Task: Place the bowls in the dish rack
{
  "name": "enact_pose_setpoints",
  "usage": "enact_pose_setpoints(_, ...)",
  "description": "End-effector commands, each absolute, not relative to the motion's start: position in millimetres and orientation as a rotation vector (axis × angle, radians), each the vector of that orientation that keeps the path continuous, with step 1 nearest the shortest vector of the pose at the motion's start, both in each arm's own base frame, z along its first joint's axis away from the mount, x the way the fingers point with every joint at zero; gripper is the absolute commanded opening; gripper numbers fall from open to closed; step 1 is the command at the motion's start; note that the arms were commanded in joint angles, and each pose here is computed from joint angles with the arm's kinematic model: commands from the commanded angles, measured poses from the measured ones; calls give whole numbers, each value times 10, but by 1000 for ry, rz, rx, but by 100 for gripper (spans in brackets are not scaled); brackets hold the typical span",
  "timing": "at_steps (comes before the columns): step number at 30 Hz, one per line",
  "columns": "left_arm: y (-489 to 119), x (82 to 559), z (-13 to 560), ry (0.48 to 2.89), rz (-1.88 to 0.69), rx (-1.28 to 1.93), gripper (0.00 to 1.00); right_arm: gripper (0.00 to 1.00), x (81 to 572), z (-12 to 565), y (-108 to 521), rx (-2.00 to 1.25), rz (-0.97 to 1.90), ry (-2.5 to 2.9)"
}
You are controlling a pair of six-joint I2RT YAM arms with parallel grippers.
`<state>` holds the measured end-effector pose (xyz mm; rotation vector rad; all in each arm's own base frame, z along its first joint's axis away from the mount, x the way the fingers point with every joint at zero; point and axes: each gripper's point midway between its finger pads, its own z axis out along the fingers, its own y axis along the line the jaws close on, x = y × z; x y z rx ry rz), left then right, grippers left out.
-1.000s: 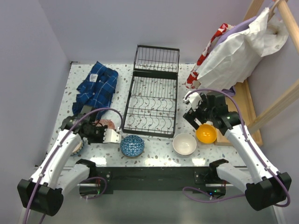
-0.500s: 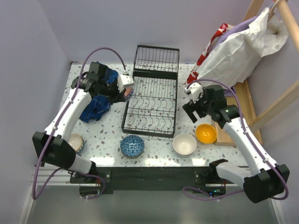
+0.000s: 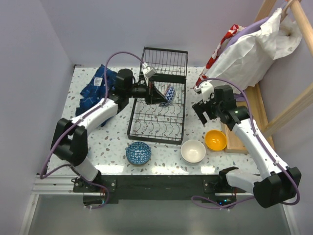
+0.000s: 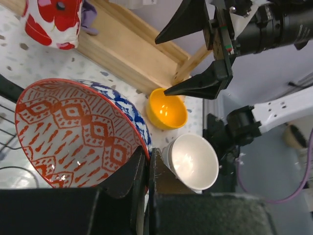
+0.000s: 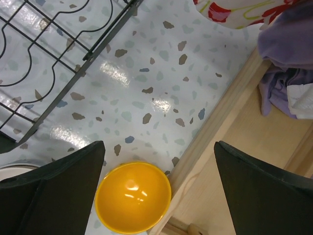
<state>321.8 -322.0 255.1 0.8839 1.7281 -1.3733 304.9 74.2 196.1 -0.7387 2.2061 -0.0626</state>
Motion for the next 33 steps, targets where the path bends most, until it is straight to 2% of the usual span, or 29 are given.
enact_pose_setpoints(1, -3441, 3319, 2897, 1583, -1647, 663, 0, 99, 3181, 2137, 600, -645, -138, 2202)
enact_pose_setpoints(5, -3545, 3558, 2653, 1655, -1773, 433, 0, 99, 3224, 2197, 521, -619, -172, 2203)
enact_pose_setpoints(13, -3712, 3786, 2232, 1737, -1865, 244, 0, 99, 3226, 2094, 408, -582, -188, 2240)
enact_pose_setpoints(33, -3948, 3873, 1548, 1843, -1916, 163, 0, 99, 3198, 1924, 305, -560, -182, 2304)
